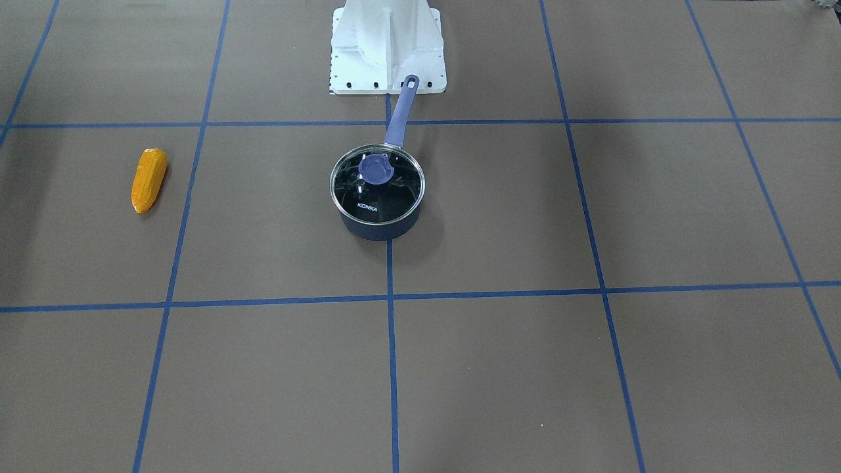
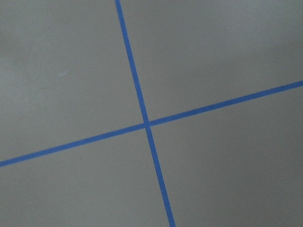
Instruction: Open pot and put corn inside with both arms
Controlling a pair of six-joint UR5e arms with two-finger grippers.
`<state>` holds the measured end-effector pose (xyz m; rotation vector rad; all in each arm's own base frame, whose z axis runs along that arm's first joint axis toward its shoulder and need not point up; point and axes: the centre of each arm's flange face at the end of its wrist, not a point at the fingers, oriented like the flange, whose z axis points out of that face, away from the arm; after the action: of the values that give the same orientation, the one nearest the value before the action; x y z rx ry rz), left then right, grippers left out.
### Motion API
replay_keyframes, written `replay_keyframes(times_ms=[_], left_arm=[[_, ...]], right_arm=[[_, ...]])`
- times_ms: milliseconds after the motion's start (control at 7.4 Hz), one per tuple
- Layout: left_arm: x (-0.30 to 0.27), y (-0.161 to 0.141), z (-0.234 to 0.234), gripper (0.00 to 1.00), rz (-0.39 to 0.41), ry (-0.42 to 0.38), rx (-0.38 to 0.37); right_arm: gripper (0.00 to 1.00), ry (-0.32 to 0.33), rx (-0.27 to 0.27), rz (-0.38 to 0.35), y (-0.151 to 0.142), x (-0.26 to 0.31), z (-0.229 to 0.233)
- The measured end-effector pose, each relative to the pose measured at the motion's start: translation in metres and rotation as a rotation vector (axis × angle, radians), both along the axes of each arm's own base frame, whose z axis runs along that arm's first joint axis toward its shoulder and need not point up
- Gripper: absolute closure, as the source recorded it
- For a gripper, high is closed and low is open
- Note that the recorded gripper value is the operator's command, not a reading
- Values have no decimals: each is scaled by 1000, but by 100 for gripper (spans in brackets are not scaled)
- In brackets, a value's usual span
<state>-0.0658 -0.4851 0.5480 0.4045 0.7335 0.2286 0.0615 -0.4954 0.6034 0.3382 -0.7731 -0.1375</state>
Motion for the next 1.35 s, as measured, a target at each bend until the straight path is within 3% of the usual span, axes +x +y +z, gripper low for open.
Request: replay_keyframes(times_ms=[270, 541, 676, 1081, 1351], left_arm=[[1, -7, -18, 1, -5, 7, 106], [23, -26, -58, 0, -37, 55, 177], [44, -39, -82, 0, -54, 95, 172], [149, -62, -159, 0, -128, 267, -19], [233, -68, -210, 0, -167, 330, -163]], right_arm=[[0, 0, 61, 4, -1, 0, -4], [0, -34, 43, 69, -10, -4, -25], [0, -59, 21, 103, -18, -13, -42], [0, -79, -43, 159, -30, -64, -78], [0, -60, -72, 182, -31, -94, -85]])
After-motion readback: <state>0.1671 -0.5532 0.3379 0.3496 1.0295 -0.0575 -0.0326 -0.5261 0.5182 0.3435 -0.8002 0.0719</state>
